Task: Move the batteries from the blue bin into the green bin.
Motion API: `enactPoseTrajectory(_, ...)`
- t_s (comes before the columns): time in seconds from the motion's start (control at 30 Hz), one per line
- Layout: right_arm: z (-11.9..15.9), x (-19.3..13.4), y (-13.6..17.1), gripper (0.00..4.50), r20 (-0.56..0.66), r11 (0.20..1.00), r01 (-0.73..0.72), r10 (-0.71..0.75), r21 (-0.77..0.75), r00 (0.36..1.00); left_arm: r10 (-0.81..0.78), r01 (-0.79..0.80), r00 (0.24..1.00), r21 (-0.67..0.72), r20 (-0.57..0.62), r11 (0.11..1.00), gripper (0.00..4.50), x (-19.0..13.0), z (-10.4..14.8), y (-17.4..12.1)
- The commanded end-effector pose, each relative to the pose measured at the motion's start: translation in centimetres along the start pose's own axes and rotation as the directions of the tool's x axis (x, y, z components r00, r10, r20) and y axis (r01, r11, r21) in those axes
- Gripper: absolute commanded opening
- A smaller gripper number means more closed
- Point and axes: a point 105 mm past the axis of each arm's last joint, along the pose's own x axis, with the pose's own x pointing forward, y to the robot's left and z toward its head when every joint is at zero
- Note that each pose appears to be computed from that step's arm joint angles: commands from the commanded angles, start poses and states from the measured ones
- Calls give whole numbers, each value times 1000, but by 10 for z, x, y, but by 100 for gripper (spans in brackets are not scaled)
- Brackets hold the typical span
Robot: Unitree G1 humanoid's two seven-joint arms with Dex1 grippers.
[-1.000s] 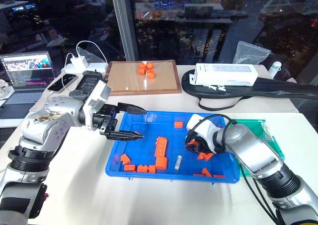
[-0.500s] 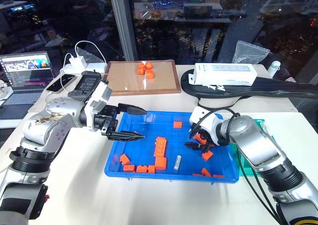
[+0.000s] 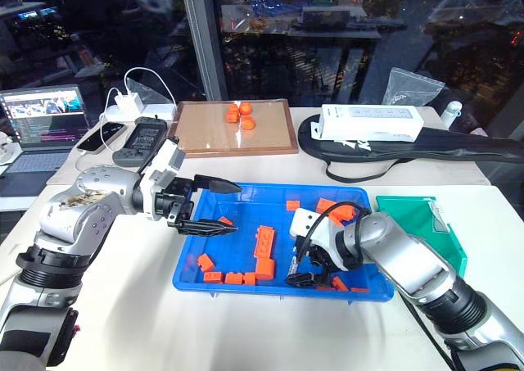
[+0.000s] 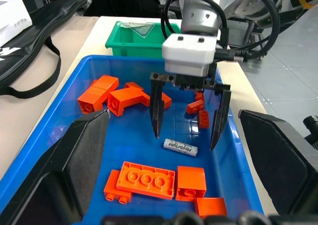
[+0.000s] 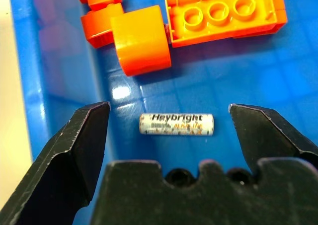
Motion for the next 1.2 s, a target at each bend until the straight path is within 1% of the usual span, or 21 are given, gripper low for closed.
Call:
enactPoseTrajectory(0.03, -3, 6, -7, 444, -42, 999, 36, -37, -28, 998, 4, -4, 1000, 58, -6, 998, 450, -2, 10, -1)
enactPoseTrajectory(0.1, -8, 8, -8, 444, -69, 999, 44, -45, -23, 997, 5, -5, 1000, 59, -8, 998, 450, -3, 10, -1)
enactPoseTrajectory(0.2, -13, 8, -12, 374, -92, 998, 63, -64, -16, 994, 15, -14, 1000, 63, -11, 998, 450, -5, 11, 0)
enactPoseTrajectory(0.3, -15, 6, -15, 271, -98, 997, 75, -76, -20, 992, 16, -15, 1000, 63, -11, 998, 450, -5, 11, 0)
enactPoseTrajectory(0.33, -11, 3, -19, 250, -80, 996, 92, -93, -21, 992, 15, -14, 1000, 62, -12, 998, 450, -5, 11, -1)
enactPoseTrajectory(0.4, -2, -7, -27, 250, -46, 992, 126, -127, -24, 991, 12, -12, 1000, 61, -11, 998, 450, -5, 11, -1)
enactPoseTrajectory(0.47, 3, -22, -36, 250, -45, 984, 174, -175, -42, 983, 10, -10, 1000, 62, -12, 998, 450, -5, 11, 0)
enactPoseTrajectory(0.57, 22, -57, -52, 250, 11, 965, 262, -262, -23, 965, 5, -5, 1000, 65, -9, 998, 450, -5, 13, 1)
enactPoseTrajectory(0.6, 25, -67, -55, 250, 24, 960, 280, -280, -15, 960, 1, -1, 1000, 66, -6, 998, 450, -5, 14, 1)
enactPoseTrajectory(0.67, 22, -89, -64, 250, 27, 945, 328, -328, -8, 944, -13, 13, 1000, 66, 6, 998, 450, -3, 15, 2)
enactPoseTrajectory(0.73, 14, -102, -70, 250, 12, 934, 356, -356, 0, 934, -24, 23, 1000, 62, 19, 998, 450, -1, 16, 3)
enactPoseTrajectory(0.83, -13, -153, -95, 250, -66, 864, 504, -501, 23, 863, -52, 49, 998, 72, 47, 996, 450, 6, 21, 7)
enactPoseTrajectory(0.9, -30, -185, -104, 250, -107, 819, 571, -563, 56, 819, -64, 63, 998, 93, 4, 994, 450, 10, 15, 8)
enactPoseTrajectory(0.93, -36, -194, -105, 250, -124, 808, 586, -577, 63, 807, -68, 70, 997, 105, -22, 992, 450, 11, 10, 8)
enactPoseTrajectory(1.07, -64, -210, -100, 250, -205, 802, 592, -567, 87, 798, -74, 72, 997, 83, 13, 994, 450, 13, 11, 9)
enactPoseTrajectory(1.13, -75, -206, -97, 250, -221, 805, 582, -550, 117, 805, -73, 72, 997, 85, 14, 994, 450, 13, 11, 9)
enactPoseTrajectory(1.2, -85, -199, -94, 250, -248, 818, 565, -528, 109, 812, -72, 71, 997, 85, 15, 994, 450, 13, 11, 8)
